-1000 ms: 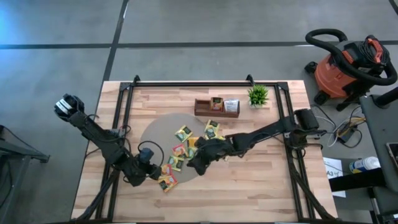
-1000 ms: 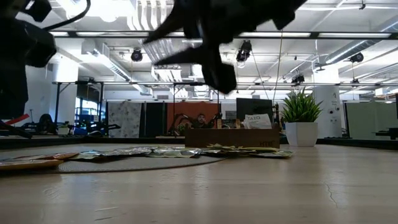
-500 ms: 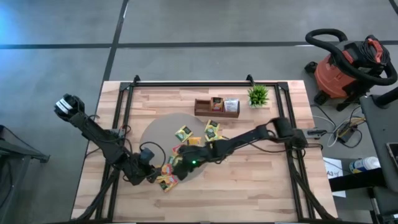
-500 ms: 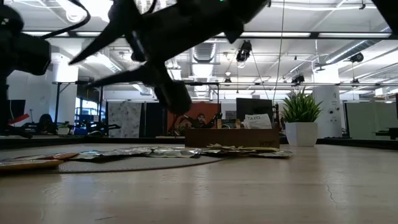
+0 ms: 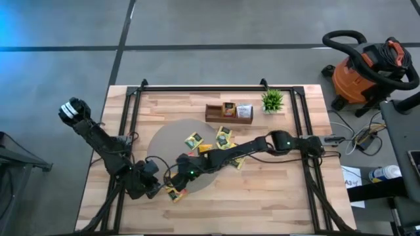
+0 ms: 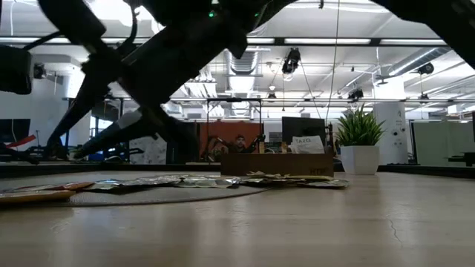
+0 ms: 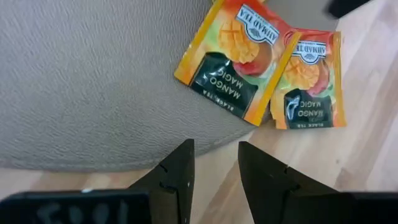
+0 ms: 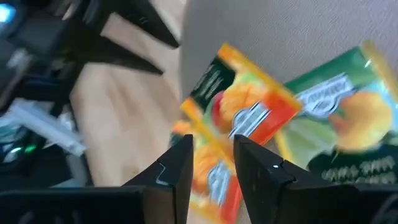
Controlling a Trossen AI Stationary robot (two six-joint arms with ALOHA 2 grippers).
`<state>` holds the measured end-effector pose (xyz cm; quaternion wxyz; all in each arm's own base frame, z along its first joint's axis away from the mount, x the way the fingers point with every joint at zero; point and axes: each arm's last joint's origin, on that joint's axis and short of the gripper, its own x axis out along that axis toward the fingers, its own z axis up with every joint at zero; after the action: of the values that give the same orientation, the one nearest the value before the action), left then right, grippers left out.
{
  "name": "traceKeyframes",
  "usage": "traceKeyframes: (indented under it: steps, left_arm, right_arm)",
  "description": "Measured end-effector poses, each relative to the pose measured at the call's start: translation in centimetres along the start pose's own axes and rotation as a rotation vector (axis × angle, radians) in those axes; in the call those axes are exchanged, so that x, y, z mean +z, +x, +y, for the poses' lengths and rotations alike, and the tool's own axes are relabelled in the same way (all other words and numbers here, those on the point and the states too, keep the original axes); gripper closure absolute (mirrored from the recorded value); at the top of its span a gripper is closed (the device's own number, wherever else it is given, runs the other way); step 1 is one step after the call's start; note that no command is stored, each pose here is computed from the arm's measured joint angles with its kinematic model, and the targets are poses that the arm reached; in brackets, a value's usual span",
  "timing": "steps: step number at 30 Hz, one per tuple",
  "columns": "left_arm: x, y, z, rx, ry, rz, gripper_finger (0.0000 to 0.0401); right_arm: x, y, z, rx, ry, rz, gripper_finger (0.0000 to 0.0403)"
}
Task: Pick & Place Tea
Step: Put the red tea sachet into the middle compartment of the wooden organizer
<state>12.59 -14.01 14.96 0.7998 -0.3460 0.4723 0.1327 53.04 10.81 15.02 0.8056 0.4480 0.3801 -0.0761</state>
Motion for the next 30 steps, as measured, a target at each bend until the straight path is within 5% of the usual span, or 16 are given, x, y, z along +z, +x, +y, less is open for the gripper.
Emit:
traceKeyframes:
  steps: [12, 20, 30]
  left_arm:
    - [-1.8, -0.8, 0.3, -0.027, 0.240, -0.167, 0.0282]
    - [-2.3, -0.1, 1.5, -0.044, 0.162, -0.163, 0.0282]
    - [-2.6, 1.3, 2.6, -0.210, -0.046, -0.206, 0.0282]
  right_arm:
    - [-0.6, 1.6, -1.0, -0.079, -0.100, -0.038, 0.0296]
    - [-1.1, 2.6, -2.0, -0.080, -0.082, 0.007, 0.0300]
    - [-1.5, 2.8, -2.3, -0.085, -0.069, 0.024, 0.0298]
